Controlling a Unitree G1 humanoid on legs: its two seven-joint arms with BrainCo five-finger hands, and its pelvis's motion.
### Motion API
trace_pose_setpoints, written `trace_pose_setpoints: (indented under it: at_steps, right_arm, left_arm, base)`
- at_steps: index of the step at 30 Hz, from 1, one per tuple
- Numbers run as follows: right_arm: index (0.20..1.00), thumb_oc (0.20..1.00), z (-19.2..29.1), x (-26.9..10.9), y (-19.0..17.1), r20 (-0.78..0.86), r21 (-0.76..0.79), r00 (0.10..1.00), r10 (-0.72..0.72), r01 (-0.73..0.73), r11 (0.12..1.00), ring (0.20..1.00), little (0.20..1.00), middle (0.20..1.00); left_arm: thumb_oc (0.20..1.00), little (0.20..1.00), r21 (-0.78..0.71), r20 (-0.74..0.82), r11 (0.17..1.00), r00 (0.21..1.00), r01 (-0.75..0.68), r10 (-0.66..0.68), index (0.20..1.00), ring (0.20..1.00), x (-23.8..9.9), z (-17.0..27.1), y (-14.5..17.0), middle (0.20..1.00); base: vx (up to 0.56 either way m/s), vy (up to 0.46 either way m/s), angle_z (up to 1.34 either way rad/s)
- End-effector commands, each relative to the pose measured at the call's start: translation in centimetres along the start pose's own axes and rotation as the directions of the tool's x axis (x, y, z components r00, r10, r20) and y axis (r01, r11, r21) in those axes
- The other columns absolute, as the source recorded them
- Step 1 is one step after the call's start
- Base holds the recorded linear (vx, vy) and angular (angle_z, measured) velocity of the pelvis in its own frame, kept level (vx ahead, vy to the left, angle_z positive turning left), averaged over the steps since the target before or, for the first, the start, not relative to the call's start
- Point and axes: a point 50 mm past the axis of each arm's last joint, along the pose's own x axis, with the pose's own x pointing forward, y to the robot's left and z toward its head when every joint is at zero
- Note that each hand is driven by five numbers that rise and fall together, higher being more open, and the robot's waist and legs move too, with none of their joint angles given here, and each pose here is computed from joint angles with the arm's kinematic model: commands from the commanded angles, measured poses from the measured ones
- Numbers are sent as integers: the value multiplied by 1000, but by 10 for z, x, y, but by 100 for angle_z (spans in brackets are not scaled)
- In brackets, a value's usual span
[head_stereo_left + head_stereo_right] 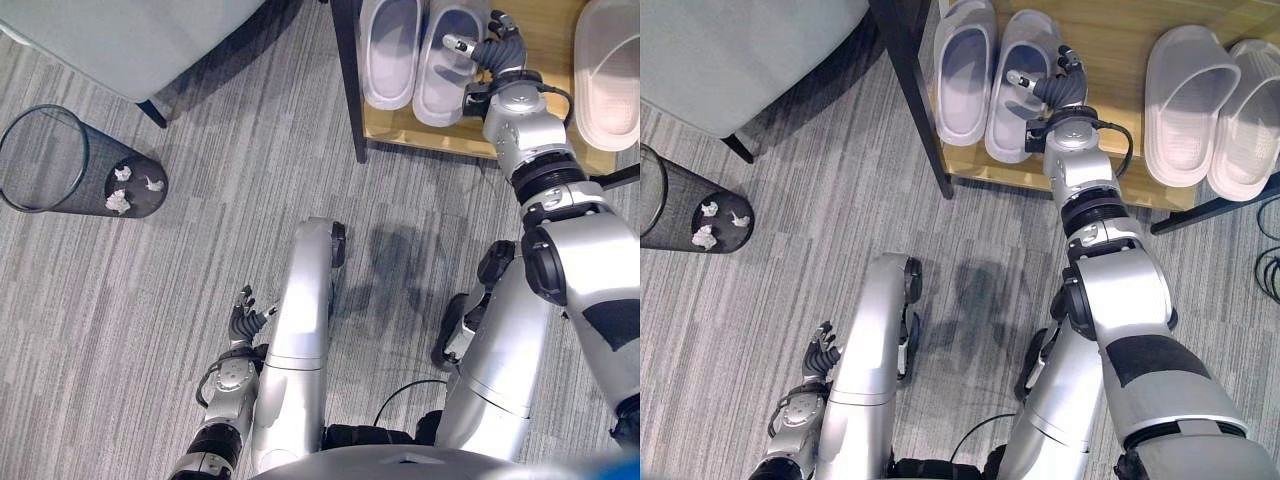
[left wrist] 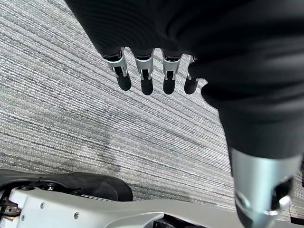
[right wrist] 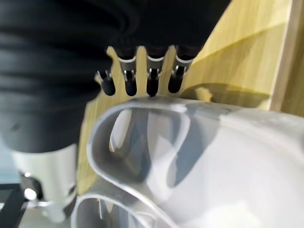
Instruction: Arrange the slippers neatly on the shoe rack.
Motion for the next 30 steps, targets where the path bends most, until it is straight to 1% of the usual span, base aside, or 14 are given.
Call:
trace_pose_setpoints:
  at_steps: [1, 3, 6, 9, 12, 15, 16, 17, 23, 25, 26, 28, 29, 30]
  right_arm:
    - [1000, 1000, 59, 1, 6, 196, 37, 981, 7, -15, 999, 1000, 1000, 1000]
    - [1000, 1000, 65, 1, 0, 221, 65, 974, -42, 29, 997, 1000, 1000, 1000]
    - [1000, 1000, 73, -1, -5, 275, 62, 957, -87, 72, 995, 1000, 1000, 1000]
    - [1000, 1000, 78, -5, -7, 325, 48, 941, -88, 77, 996, 1000, 1000, 1000]
    - [1000, 1000, 71, -11, -11, 366, 45, 927, -81, 69, 997, 1000, 1000, 1000]
    - [1000, 1000, 73, -28, -19, 470, 38, 882, -45, 31, 999, 1000, 1000, 1000]
    - [1000, 1000, 74, -42, -25, 529, 39, 848, -28, 9, 999, 1000, 1000, 1000]
    - [1000, 1000, 74, -47, -33, 550, 33, 834, -42, 29, 999, 1000, 1000, 1000]
    - [1000, 1000, 33, -76, -72, 532, 61, 836, -136, 123, 991, 1000, 1000, 1000]
    - [1000, 1000, 24, -90, -79, 544, 47, 827, -141, 138, 989, 1000, 1000, 1000]
    - [1000, 1000, 24, -90, -79, 543, 47, 828, -141, 138, 989, 1000, 1000, 1000]
    - [1000, 1000, 13, -103, -84, 533, 39, 834, -141, 142, 989, 1000, 1000, 1000]
    - [1000, 1000, 0, -112, -87, 502, 68, 852, -148, 132, 989, 1000, 1000, 1000]
    - [1000, 1000, -25, -122, -86, 427, 86, 898, -109, 80, 993, 1000, 1000, 1000]
  left_arm:
    - [1000, 1000, 43, 26, 998, 998, 51, -52, 1000, 1000, -6, -4, -7, 1000]
    - [1000, 1000, 44, 28, 998, 998, 48, -50, 1000, 1000, -6, -3, -7, 1000]
    - [1000, 1000, 32, 34, 998, 998, 45, -46, 1000, 1000, -6, -2, -7, 1000]
    - [1000, 1000, 23, 37, 999, 999, 35, -36, 1000, 1000, -5, -1, -6, 1000]
    - [1000, 1000, 1, 45, 1000, 999, 16, -16, 1000, 1000, -5, 1, -4, 1000]
    - [1000, 1000, -22, 61, 1000, 998, 4, -3, 1000, 1000, -4, 5, -5, 1000]
    - [1000, 1000, -44, 60, 999, 998, -7, 10, 1000, 1000, -3, 6, -5, 1000]
    - [1000, 1000, -55, 65, 998, 998, -8, 11, 1000, 1000, -3, 7, -5, 1000]
    - [1000, 1000, -106, 155, 994, 988, -1, 18, 1000, 1000, 8, 35, -17, 1000]
    - [1000, 1000, -117, 189, 993, 982, -4, 26, 1000, 1000, 11, 44, -18, 1000]
    - [1000, 1000, -117, 189, 993, 982, -4, 26, 1000, 1000, 11, 44, -18, 1000]
    - [1000, 1000, -153, 221, 988, 974, -13, 47, 1000, 1000, 14, 54, -17, 1000]
    - [1000, 1000, -170, 235, 985, 971, -13, 54, 1000, 1000, 14, 58, -16, 1000]
    - [1000, 1000, -166, 268, 986, 962, -7, 52, 1000, 1000, 15, 66, -15, 1000]
  base:
    - [0, 0, 0]
    - [0, 0, 0]
    - [0, 0, 0]
    - [0, 0, 0]
    - [0, 0, 0]
    - [-13, 5, -3]
    - [-32, 8, -7]
    - [-28, 8, -9]
    - [-11, 8, -2]
    - [-23, -5, -2]
    - [-35, -7, -5]
    - [-34, 5, -5]
    - [-46, 49, -7]
    - [-30, 48, -6]
